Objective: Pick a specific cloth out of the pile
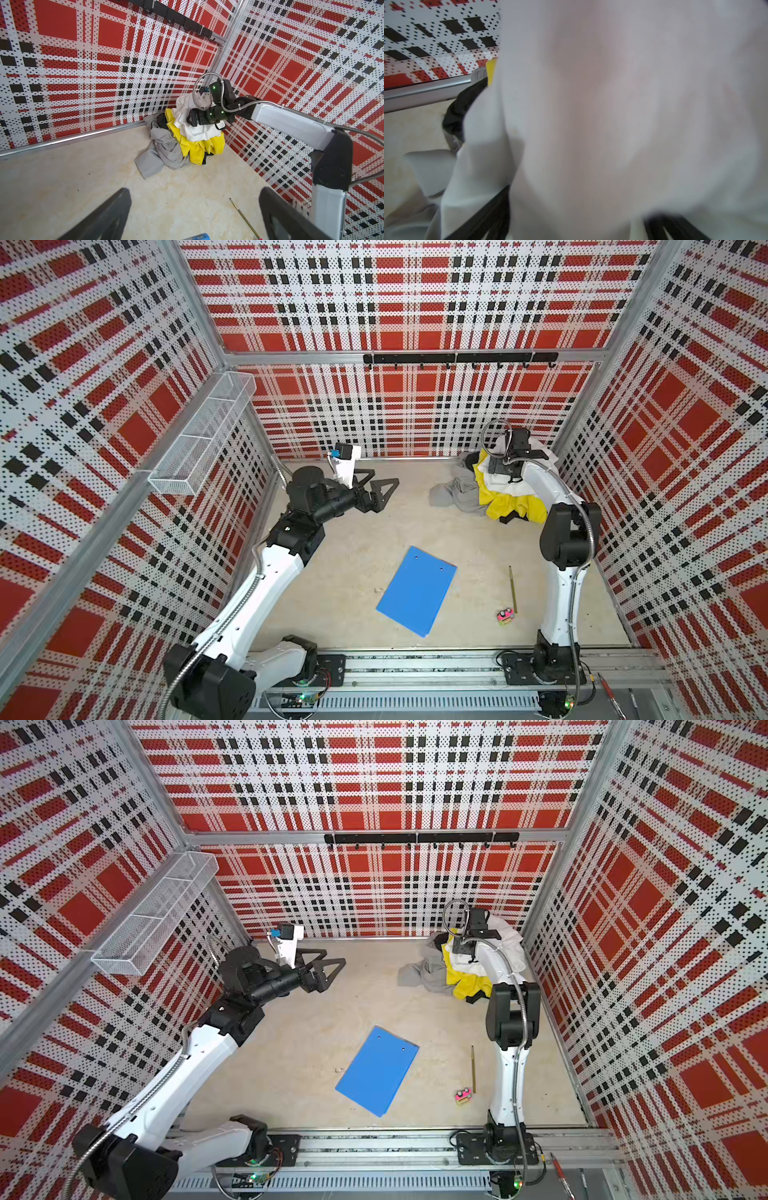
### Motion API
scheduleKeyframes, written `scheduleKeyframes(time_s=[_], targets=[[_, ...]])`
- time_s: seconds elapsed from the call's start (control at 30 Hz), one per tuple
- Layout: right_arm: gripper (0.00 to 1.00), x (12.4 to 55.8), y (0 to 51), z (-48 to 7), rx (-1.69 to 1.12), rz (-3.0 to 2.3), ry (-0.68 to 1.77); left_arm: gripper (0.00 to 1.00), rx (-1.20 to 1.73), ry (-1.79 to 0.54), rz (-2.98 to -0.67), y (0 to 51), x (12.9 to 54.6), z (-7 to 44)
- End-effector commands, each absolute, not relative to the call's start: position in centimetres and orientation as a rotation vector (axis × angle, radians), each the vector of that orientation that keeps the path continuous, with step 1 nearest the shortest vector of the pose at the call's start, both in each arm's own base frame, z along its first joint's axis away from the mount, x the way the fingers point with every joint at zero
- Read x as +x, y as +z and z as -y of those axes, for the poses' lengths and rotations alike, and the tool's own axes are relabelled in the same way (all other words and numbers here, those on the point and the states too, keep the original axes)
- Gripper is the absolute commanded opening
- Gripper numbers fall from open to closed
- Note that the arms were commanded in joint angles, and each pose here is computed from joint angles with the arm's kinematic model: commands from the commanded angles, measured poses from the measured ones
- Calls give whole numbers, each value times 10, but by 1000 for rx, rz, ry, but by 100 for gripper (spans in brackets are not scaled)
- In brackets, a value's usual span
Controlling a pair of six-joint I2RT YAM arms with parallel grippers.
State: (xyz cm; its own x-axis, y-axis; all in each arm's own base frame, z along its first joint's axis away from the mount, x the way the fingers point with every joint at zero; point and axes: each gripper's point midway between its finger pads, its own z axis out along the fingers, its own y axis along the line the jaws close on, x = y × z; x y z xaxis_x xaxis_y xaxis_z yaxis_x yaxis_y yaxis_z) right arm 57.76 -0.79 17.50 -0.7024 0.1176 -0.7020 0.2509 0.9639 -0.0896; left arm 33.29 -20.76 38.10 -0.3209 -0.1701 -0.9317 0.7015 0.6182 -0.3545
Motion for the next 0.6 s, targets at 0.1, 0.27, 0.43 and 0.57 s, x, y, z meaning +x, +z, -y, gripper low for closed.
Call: scheduleKeyframes(time_s=[0.1,0.27,0.43,0.57], targets=[[100,544,280,-14,225,-2149,-156,99,458,-957,-1655,385,329,211],[95,525,289,-56,104,-2102,-62,99,459,-958,-1651,387,328,211],[73,520,258,-114,-49,-2137,55,99,464,-953,-1649,387,327,210],[63,532,201,-132,-60,-2244,53,99,468,-952,-1649,386,327,210]])
